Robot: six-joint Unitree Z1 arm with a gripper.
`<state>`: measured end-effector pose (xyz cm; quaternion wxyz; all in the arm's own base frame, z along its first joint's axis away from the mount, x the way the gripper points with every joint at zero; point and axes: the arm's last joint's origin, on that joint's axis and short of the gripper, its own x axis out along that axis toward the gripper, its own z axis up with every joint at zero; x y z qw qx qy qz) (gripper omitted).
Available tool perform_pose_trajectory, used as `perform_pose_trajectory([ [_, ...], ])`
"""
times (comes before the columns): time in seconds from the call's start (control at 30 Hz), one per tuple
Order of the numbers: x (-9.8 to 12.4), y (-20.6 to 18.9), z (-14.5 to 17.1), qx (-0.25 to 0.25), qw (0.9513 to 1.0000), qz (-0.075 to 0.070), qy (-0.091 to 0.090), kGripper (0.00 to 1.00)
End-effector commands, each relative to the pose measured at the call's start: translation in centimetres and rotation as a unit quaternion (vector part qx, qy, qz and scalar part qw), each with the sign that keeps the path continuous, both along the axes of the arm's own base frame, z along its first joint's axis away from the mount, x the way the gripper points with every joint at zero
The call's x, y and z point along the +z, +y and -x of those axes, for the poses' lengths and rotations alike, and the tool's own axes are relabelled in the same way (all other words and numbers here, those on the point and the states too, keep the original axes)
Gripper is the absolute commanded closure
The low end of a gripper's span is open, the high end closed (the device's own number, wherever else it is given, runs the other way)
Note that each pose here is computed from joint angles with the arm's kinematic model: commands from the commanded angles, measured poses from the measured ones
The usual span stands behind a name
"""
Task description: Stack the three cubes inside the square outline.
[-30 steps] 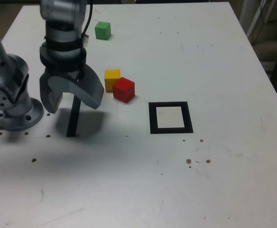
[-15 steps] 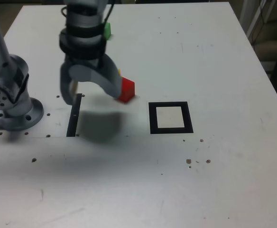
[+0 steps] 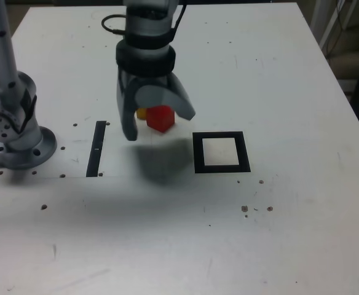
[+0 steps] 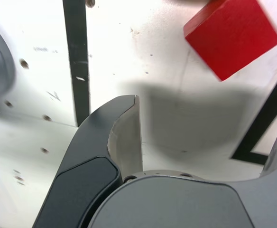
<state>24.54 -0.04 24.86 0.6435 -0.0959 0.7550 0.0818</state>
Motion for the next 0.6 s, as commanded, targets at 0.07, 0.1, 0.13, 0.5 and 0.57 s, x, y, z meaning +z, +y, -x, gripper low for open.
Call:
perform_pose_trajectory([
  [0.07,0.3,0.1,-0.7,0.068,0.9977,-0.001,-0.002,0.02],
  [0.1,0.3,0.0,-0.9,0.084,0.9964,0.001,-0.003,0.02],
  [0.13,0.3,0.0,-1.1,0.100,0.9950,0.004,-0.003,0.02],
  [0.5,-0.8,0.9,-2.2,0.183,0.9824,0.036,0.006,0.02],
  [0.57,-1.0,1.3,-2.1,0.192,0.9806,0.038,0.013,0.02],
])
